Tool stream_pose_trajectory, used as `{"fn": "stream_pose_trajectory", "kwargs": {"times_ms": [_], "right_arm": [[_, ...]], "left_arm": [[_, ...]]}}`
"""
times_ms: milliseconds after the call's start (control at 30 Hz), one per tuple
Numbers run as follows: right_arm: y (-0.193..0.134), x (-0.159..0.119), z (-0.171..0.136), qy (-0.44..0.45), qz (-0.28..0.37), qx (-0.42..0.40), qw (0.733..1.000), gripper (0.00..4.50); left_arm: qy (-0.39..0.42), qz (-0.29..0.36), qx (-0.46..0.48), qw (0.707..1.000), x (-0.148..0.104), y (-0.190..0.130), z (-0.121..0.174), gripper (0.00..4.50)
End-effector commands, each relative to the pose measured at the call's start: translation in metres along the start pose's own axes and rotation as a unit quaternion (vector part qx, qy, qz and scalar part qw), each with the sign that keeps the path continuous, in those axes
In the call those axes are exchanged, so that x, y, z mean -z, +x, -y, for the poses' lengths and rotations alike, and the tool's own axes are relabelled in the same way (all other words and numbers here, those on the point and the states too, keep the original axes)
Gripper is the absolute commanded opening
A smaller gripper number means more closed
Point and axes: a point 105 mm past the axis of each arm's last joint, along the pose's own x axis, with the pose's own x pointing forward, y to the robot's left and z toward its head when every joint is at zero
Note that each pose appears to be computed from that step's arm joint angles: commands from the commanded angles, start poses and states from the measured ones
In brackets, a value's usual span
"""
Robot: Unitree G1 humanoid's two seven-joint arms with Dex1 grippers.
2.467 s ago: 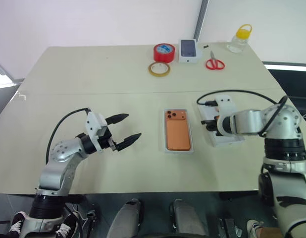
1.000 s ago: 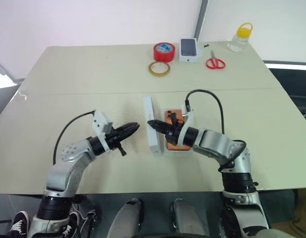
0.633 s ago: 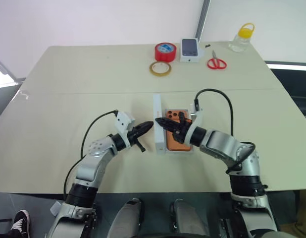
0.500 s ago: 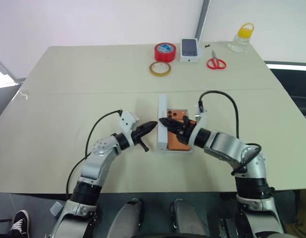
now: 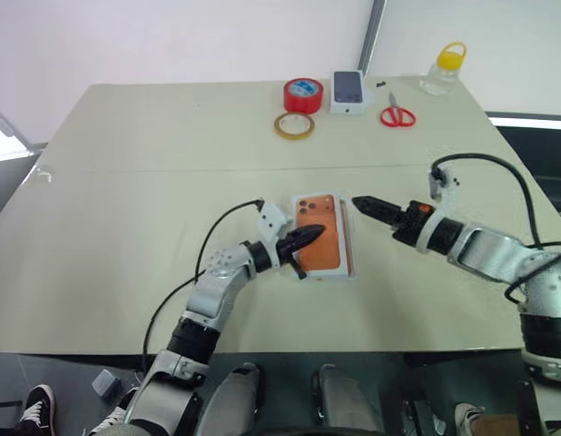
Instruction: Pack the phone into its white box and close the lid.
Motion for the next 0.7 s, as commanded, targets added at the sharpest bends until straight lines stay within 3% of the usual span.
{"fn": "stream_pose_trajectory", "kwargs": {"times_ms": [33,100,233,333,467,700], "right_arm": [[0.006,-0.008,-0.005,-0.111,0.027,0.007,0.993,3.11],[0.011,0.000,-0.005,-0.266,0.010,0.025,0.964,2.08],[0.017,0.001,-0.010,-0.333,0.025,0.011,0.943,0.03],[0.019,0.007,-0.006,-0.389,0.012,0.018,0.921,0.03],[0.020,0.016,-0.004,-0.436,-0.003,0.011,0.900,0.03],[0.018,0.024,0.001,-0.475,-0.022,0.014,0.880,0.03]], "left_arm": [[0.023,0.011,0.002,1.000,-0.010,-0.001,-0.003,0.00],[0.024,0.014,-0.013,1.000,-0.014,-0.009,-0.011,0.00],[0.036,0.006,-0.040,0.999,-0.021,-0.024,-0.025,0.00],[0.077,-0.031,-0.079,0.993,-0.015,-0.037,-0.042,0.00],[0.067,-0.046,-0.100,0.992,-0.012,-0.048,-0.052,0.00],[0.081,-0.118,-0.089,0.986,0.016,-0.043,-0.049,0.00]]}}
